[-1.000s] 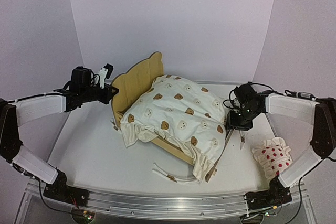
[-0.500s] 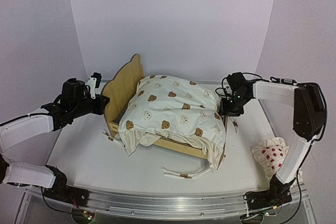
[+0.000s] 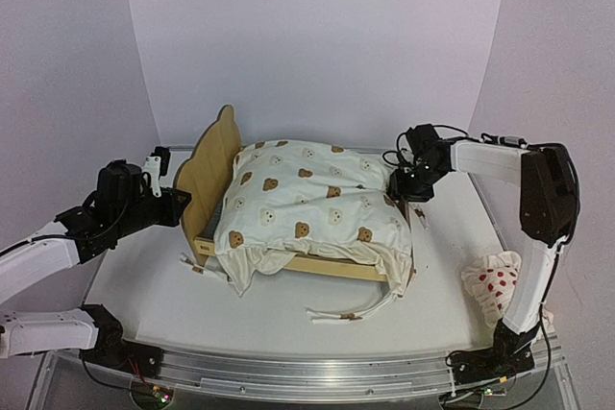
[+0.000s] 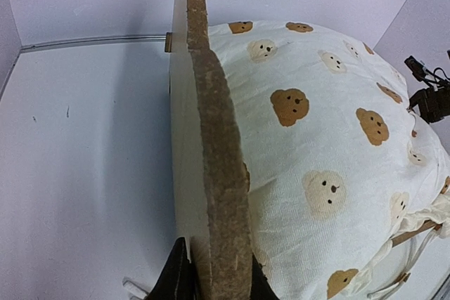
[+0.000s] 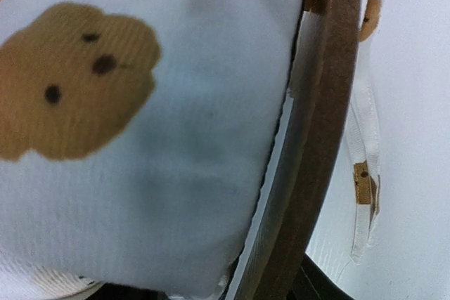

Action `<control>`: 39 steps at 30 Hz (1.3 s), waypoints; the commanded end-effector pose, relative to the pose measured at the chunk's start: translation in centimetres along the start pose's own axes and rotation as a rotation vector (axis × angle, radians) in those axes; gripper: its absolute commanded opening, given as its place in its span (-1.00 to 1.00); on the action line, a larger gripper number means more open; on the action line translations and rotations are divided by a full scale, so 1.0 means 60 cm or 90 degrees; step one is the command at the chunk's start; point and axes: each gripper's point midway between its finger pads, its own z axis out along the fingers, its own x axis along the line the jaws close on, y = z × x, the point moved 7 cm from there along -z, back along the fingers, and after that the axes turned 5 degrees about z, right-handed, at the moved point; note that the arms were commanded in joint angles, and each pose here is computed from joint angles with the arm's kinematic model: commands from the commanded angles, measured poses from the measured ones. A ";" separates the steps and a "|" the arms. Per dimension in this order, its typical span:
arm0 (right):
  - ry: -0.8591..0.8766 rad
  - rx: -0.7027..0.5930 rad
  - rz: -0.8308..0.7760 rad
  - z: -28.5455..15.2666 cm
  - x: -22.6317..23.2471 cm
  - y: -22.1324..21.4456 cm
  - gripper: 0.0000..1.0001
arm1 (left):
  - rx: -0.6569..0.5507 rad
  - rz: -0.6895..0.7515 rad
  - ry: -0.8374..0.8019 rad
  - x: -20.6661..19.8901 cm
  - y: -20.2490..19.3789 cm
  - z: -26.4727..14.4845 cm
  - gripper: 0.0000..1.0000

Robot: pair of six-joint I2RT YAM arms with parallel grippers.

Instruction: Set up the pet bed

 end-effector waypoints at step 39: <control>0.157 -0.124 -0.440 -0.243 0.546 -0.214 0.84 | 0.018 -0.147 -0.008 -0.019 0.054 -0.131 0.84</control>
